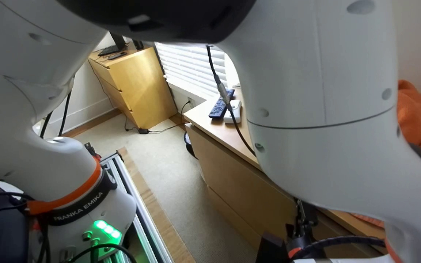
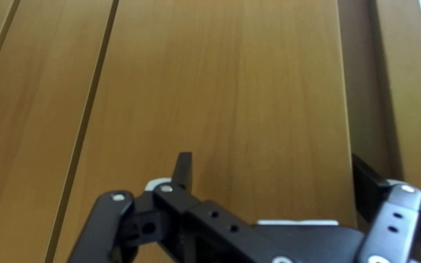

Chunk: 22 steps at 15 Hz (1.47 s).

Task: Open the topmost drawer

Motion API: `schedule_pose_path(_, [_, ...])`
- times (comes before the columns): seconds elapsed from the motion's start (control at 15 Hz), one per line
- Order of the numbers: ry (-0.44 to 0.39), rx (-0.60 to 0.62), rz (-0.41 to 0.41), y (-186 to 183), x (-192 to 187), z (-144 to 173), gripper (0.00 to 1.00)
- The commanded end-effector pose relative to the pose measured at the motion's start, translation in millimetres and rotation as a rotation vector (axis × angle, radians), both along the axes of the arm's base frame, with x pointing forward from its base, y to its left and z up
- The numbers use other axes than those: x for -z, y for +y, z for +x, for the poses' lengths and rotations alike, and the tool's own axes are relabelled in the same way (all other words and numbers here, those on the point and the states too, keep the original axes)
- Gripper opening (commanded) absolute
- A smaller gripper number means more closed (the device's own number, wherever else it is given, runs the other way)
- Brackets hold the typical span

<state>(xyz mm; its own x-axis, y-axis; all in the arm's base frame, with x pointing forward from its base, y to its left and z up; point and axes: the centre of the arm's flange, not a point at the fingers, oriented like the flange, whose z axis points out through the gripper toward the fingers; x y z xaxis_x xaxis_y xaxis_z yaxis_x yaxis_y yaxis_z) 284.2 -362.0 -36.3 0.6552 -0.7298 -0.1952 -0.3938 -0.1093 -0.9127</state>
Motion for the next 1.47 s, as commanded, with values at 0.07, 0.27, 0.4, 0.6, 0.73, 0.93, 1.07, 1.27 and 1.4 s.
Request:
schedule_pose_path(0.07, [0.149,-0.019,-0.094,-23,9,-31,1.00])
schedule_pose_path(0.27, [0.192,-0.043,-0.075,-26,7,-38,1.00])
schedule_pose_path(0.4, [0.224,-0.059,-0.059,-28,5,-42,1.00])
schedule_pose_path(0.6, [0.275,-0.084,-0.038,-34,4,-52,1.00])
schedule_pose_path(0.73, [0.312,-0.094,-0.027,-39,1,-59,1.00])
schedule_pose_path(0.93, [0.363,-0.109,-0.012,-45,-3,-69,1.00])
schedule_pose_path(1.07, [0.399,-0.125,-0.004,-48,-7,-77,1.00])
schedule_pose_path(1.27, [0.455,-0.144,0.005,-52,-14,-85,1.00])
schedule_pose_path(1.4, [0.496,-0.160,0.017,-51,-20,-86,1.00])
